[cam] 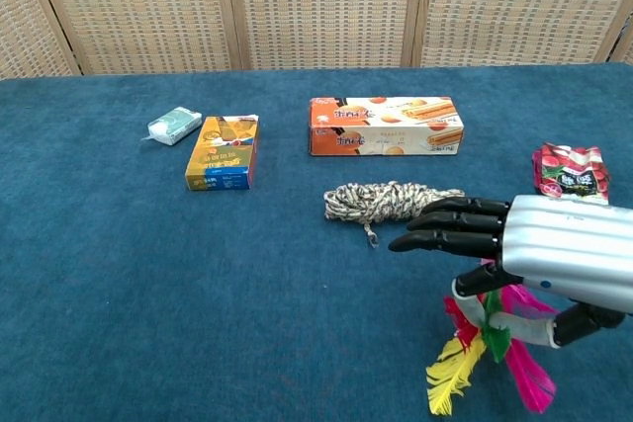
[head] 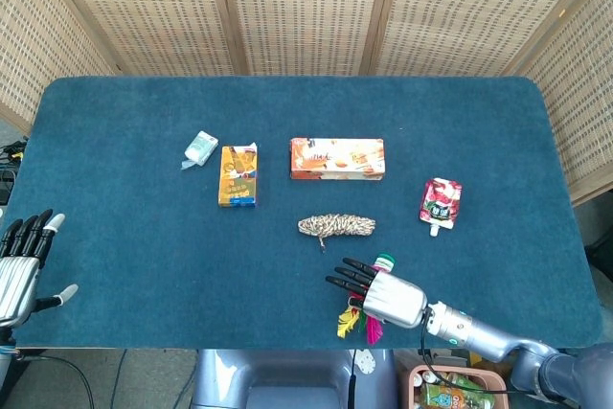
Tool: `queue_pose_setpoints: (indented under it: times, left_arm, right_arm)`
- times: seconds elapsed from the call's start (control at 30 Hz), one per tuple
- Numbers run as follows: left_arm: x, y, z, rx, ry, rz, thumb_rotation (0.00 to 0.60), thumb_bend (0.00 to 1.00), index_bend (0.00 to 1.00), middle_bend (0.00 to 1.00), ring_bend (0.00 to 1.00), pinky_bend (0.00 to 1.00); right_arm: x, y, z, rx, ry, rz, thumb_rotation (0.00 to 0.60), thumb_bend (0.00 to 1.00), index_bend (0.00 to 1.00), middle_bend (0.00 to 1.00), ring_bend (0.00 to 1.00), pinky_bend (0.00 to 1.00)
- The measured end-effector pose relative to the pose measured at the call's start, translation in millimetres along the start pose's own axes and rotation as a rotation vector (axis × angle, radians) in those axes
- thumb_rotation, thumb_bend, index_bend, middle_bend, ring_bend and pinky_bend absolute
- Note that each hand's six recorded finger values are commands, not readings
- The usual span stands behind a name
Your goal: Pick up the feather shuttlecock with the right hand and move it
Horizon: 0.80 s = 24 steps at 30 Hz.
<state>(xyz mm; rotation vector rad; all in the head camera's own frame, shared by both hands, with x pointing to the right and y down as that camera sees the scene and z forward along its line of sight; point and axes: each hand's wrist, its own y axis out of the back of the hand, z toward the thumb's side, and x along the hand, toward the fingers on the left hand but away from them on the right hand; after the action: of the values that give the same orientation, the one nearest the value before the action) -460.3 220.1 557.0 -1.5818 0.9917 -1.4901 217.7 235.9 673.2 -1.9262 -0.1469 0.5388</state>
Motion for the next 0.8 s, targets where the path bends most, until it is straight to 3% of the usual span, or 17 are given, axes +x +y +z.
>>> queue_pose_setpoints:
  times: [0.37, 0.53, 0.8]
  left_arm:
    - [0, 1, 0, -0.004, 0.000, 0.000, 0.600, 0.00, 0.00, 0.00, 0.00, 0.00]
    - [-1, 2, 0, -0.009, -0.005, 0.001, 0.600, 0.00, 0.00, 0.00, 0.00, 0.00]
    - [-3, 3, -1, -0.013, -0.010, 0.004, 0.600, 0.00, 0.00, 0.00, 0.00, 0.00]
  right_arm:
    - [-16, 25, -6, -0.035, -0.018, -0.083, 0.600, 0.56, 0.72, 0.05, 0.00, 0.03]
    - [-34, 48, -9, -0.124, -0.044, -0.139, 0.600, 0.56, 0.72, 0.05, 0.00, 0.04]
    - [-54, 64, -14, -0.339, -0.113, -0.151, 0.600, 0.56, 0.72, 0.05, 0.00, 0.04]
